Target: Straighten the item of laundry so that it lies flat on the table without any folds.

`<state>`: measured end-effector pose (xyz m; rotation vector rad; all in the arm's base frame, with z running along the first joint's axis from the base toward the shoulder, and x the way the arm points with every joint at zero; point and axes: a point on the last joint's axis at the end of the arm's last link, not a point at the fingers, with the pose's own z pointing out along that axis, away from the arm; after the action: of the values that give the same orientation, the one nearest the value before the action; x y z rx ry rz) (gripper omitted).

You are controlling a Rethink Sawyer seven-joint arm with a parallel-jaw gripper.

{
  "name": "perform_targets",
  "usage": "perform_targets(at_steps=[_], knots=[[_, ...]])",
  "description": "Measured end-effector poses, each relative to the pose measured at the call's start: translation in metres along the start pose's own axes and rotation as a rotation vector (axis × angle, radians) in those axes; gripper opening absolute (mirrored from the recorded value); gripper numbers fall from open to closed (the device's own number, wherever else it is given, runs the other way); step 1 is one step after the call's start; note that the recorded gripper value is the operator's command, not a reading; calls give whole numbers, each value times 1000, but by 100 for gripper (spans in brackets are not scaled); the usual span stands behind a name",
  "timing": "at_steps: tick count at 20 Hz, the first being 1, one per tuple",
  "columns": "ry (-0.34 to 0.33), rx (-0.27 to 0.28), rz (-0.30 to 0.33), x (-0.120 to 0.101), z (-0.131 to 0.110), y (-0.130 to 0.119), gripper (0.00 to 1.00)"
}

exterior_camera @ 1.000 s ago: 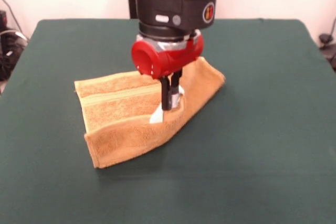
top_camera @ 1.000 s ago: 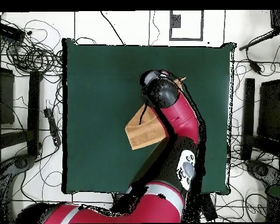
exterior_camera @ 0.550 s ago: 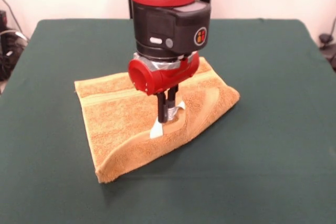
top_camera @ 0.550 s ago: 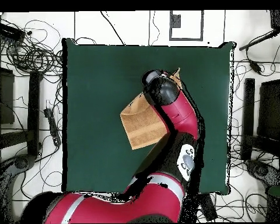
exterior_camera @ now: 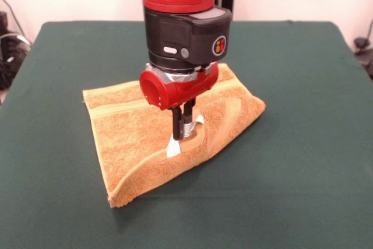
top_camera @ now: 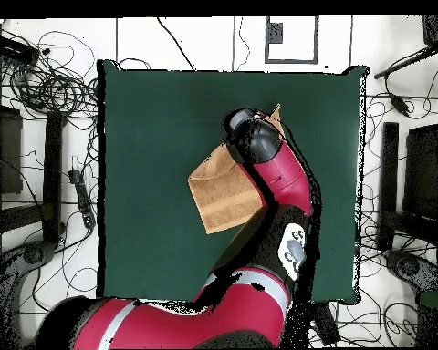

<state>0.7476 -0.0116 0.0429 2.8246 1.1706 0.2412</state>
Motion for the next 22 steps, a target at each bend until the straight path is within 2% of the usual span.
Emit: perform_targets(at_steps=[8,13,19,22], knots=[[7,-6,1,4,-1,3,0],[14,-13,12,12,6,7,0],[22,-8,55,25,20,13,0],[32,7,96,36,28,17,0]])
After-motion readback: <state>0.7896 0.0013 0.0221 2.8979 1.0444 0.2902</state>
